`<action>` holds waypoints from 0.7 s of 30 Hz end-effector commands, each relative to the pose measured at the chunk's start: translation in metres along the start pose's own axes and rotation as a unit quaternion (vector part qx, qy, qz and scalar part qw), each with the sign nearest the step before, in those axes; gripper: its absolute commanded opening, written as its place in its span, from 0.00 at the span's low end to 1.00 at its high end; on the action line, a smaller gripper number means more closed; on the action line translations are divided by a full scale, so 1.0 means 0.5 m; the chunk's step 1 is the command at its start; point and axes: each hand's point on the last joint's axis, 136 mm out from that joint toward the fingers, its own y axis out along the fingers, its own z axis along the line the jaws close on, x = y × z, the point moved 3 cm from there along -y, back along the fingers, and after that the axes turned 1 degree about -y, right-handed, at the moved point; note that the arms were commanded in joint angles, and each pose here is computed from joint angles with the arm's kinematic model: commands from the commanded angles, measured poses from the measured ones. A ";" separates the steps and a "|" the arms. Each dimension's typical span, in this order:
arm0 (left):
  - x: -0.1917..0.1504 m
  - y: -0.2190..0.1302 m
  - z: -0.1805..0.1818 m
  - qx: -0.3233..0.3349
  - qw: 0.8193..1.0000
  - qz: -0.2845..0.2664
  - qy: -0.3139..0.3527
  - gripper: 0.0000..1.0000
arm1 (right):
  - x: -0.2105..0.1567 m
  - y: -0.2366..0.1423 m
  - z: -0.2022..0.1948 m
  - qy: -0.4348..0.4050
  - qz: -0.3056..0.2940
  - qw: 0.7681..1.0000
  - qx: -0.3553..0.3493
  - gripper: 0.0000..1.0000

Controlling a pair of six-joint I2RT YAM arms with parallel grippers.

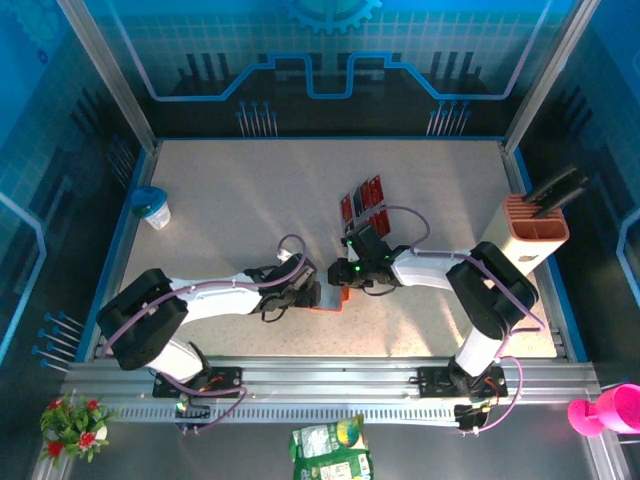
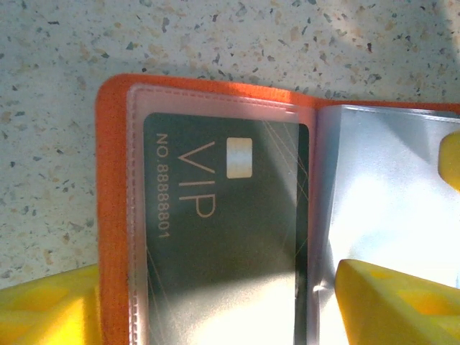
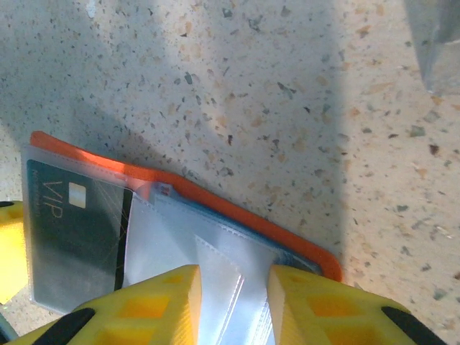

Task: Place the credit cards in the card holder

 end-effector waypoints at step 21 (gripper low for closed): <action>-0.027 -0.007 0.006 -0.025 1.000 0.011 0.000 0.79 | 0.012 -0.014 0.056 0.002 0.015 0.999 0.051 0.25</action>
